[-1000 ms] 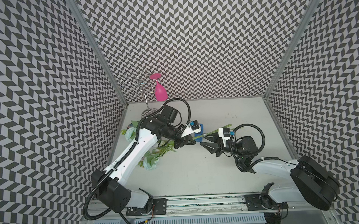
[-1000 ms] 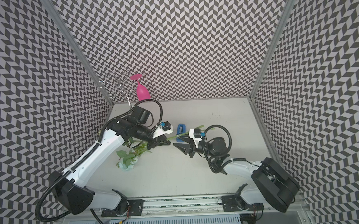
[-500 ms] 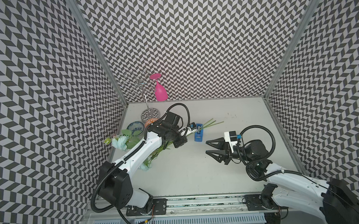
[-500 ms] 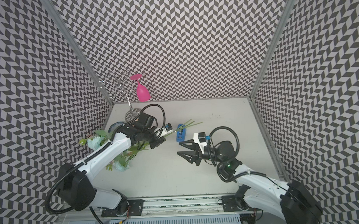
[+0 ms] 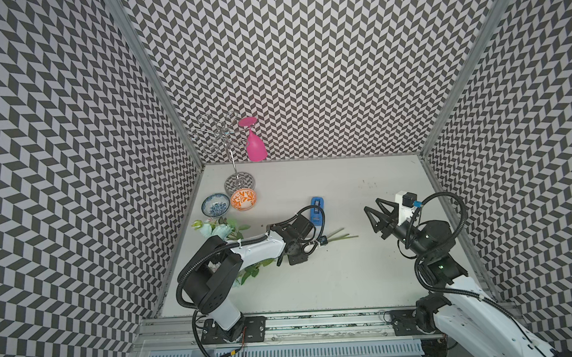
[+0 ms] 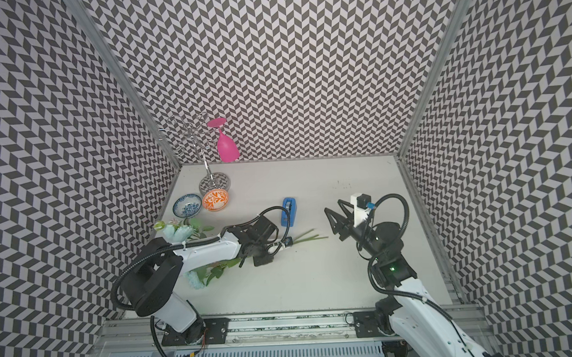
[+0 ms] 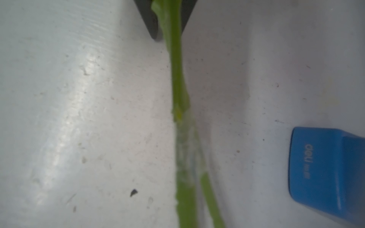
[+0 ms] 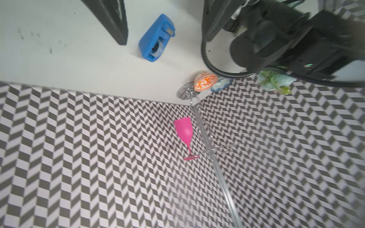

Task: Wrap bouquets with tape
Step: Place the wrapped bouquet at the center of the board, then reset both arms

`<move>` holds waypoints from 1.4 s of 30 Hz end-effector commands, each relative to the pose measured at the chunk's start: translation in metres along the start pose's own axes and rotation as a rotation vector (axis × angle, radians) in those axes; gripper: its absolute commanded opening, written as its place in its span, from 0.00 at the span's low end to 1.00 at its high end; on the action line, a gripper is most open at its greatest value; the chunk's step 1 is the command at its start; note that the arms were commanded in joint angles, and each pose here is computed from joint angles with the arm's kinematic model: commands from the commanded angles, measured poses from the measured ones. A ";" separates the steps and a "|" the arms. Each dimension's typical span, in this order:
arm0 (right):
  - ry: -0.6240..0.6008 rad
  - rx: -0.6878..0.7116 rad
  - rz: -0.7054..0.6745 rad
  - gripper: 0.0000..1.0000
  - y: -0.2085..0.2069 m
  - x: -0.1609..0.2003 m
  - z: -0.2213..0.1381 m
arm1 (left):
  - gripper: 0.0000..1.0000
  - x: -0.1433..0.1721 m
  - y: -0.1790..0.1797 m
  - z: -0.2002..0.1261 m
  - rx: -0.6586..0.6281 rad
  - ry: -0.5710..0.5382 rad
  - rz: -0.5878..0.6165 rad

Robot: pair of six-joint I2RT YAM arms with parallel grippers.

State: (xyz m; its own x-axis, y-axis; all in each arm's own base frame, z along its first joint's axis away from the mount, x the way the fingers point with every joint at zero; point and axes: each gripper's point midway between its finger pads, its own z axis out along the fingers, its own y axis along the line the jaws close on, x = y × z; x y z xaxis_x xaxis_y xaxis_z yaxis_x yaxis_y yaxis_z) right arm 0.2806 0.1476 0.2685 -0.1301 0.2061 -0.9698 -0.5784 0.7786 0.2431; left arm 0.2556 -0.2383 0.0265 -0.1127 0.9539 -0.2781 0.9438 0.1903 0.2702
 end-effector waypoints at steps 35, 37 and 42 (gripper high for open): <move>-0.110 0.756 -0.131 0.99 -0.181 0.056 -0.048 | 1.00 0.222 0.161 -0.194 -1.245 -0.555 -1.351; -0.148 0.713 -0.129 0.99 -0.176 0.051 -0.045 | 0.99 0.219 0.156 -0.177 -1.210 -0.611 -1.322; -0.130 0.658 -0.232 0.99 -0.179 0.055 -0.027 | 0.99 0.206 0.153 -0.172 -1.130 -0.803 -1.194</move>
State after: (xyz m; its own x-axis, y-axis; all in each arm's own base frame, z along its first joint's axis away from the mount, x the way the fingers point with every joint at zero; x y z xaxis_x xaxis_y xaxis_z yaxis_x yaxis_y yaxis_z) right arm 0.3496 -0.0004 0.1260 -0.1525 0.0687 -0.9859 0.0750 0.9955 0.0578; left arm 0.3096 0.0401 0.1150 -0.2455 -0.0426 -0.9685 -0.3066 0.9512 0.0359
